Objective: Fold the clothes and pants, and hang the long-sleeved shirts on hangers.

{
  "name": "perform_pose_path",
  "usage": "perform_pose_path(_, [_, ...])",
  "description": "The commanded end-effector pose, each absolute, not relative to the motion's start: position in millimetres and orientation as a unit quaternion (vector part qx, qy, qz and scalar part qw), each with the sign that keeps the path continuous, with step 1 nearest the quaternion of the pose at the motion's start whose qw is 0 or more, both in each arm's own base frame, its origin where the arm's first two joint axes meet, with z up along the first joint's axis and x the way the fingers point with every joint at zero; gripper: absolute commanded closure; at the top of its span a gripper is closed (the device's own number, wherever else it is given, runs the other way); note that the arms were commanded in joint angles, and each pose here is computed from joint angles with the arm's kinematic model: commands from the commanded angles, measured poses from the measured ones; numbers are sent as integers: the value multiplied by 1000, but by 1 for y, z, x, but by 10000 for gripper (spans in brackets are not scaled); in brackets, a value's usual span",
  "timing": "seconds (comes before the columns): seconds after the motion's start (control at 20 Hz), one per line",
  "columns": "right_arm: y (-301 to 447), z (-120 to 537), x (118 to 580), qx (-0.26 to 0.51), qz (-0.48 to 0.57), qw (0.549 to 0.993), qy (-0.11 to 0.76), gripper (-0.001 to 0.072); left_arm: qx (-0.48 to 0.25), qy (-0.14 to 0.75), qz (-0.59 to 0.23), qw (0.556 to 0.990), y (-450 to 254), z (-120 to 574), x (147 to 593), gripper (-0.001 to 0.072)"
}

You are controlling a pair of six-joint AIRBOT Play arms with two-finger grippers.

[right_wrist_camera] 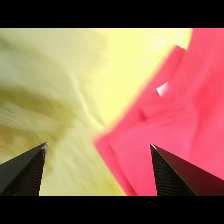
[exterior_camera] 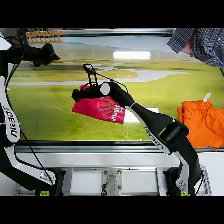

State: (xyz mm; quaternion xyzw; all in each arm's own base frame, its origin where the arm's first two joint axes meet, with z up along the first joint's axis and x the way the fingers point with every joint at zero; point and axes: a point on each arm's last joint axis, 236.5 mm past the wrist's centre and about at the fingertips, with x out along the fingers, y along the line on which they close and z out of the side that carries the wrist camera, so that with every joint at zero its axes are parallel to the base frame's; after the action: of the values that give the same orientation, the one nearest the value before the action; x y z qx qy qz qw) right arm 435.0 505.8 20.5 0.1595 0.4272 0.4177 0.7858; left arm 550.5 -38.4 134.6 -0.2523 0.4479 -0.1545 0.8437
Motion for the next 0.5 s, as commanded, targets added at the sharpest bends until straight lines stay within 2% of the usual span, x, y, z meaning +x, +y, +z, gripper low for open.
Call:
perform_pose_path(0.0, [519,36,430,158,457,776,405,-2,-256,445,-143,846,-20,142,545,701])
perform_pose_path(0.1, [498,49,435,148,457,774,412,-2,-251,447,-147,846,-21,141,543,701])
perform_pose_path(0.2, [456,45,450,146,388,794,445,-2,-236,457,-162,842,-31,139,538,701])
perform_pose_path(0.35, [350,19,450,46,248,838,483,-2,-206,474,-180,837,-50,134,530,701])
perform_pose_path(0.45, [287,5,428,7,206,840,502,-2,-181,479,-169,842,-58,125,528,701])
